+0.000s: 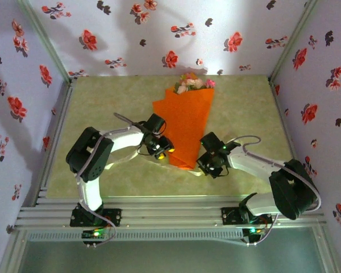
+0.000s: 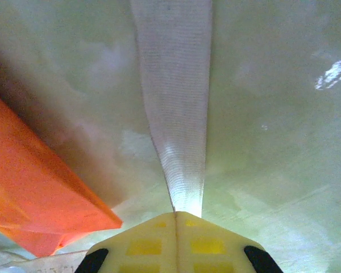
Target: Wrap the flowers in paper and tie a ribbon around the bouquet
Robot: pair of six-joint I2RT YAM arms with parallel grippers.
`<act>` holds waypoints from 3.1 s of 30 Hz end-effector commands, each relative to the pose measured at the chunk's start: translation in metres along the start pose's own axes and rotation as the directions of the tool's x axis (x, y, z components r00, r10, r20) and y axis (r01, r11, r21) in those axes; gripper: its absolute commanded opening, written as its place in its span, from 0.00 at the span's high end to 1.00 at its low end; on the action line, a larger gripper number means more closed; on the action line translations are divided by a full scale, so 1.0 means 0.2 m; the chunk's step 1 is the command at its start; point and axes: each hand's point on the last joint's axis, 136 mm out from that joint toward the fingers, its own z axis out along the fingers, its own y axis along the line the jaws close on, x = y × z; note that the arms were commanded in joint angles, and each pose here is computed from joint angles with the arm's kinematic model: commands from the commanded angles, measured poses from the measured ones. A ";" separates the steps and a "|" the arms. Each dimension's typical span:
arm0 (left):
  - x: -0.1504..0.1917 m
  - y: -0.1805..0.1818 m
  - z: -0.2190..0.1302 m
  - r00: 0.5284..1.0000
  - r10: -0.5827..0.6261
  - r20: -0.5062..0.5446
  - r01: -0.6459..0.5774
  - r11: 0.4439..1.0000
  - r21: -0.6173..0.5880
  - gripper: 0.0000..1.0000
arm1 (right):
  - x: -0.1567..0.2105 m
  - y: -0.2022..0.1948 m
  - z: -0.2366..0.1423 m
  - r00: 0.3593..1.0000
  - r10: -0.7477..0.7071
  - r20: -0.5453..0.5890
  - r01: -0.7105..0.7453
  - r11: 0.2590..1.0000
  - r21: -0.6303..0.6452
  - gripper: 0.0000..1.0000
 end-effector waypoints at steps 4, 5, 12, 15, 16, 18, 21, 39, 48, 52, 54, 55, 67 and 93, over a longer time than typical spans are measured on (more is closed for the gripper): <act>0.04 -0.09 0.12 1.000 0.011 0.007 -0.012 0.993 0.120 0.61 | 0.02 -0.06 -0.01 1.000 -0.001 -0.005 0.001 1.000 0.012 1.00; 0.05 -0.11 0.12 1.000 0.013 0.010 -0.015 0.992 0.127 0.62 | 0.02 -0.06 -0.01 1.000 0.000 -0.005 0.000 1.000 0.012 1.00; 0.06 -0.17 0.09 1.000 0.014 0.018 -0.017 0.984 0.175 0.62 | 0.02 -0.08 -0.02 1.000 0.005 -0.001 -0.005 1.000 0.002 1.00; 0.09 -0.11 0.08 1.000 -0.012 -0.009 0.013 0.993 0.114 0.56 | 0.02 -0.08 -0.02 1.000 0.001 0.002 -0.001 1.000 0.003 1.00; 0.10 -0.10 0.08 1.000 -0.013 -0.015 0.014 0.994 0.107 0.55 | 0.02 -0.07 -0.02 1.000 -0.001 0.002 0.001 1.000 0.002 1.00; 0.12 -0.10 0.06 1.000 -0.007 -0.015 0.009 0.994 0.108 0.55 | 0.01 -0.07 -0.02 1.000 -0.004 0.005 0.004 1.000 0.001 1.00; 0.14 -0.09 0.07 1.000 0.002 -0.023 0.000 0.996 0.094 0.58 | 0.01 -0.08 -0.01 1.000 -0.002 0.006 0.002 1.000 0.001 1.00; -0.01 -0.32 -0.14 0.995 0.004 0.098 -0.027 0.971 0.236 1.00 | 0.00 -0.13 -0.05 0.999 -0.028 0.027 0.027 0.999 0.020 1.00; 0.01 -0.47 -0.35 0.996 -0.012 0.089 -0.019 0.941 0.337 1.00 | -0.22 -0.03 -0.08 0.997 -0.002 0.082 0.006 0.999 -0.041 1.00; 0.04 -0.47 -0.39 0.997 -0.025 0.070 -0.001 0.937 0.349 1.00 | -0.41 0.08 -0.10 0.991 0.039 0.126 -0.028 0.996 -0.089 1.00; 0.06 -0.45 -0.39 0.998 -0.041 0.051 0.020 0.933 0.358 1.00 | -0.52 0.15 -0.11 0.987 0.057 0.148 -0.042 0.994 -0.105 1.00; 0.07 -0.44 -0.39 0.998 -0.050 0.039 0.032 0.931 0.364 1.00 | -0.57 0.19 -0.11 0.984 0.064 0.164 -0.046 0.992 -0.114 1.00; 0.15 -0.20 -0.24 0.992 -0.123 -0.037 0.128 0.956 0.264 0.55 | -1.05 0.53 -0.14 0.959 0.169 0.229 -0.131 0.976 -0.173 1.00; -0.19 0.70 -0.48 0.445 -0.857 0.260 0.842 0.499 0.206 0.37 | -0.99 0.45 -0.29 0.969 0.054 0.240 -0.022 0.991 -0.133 1.00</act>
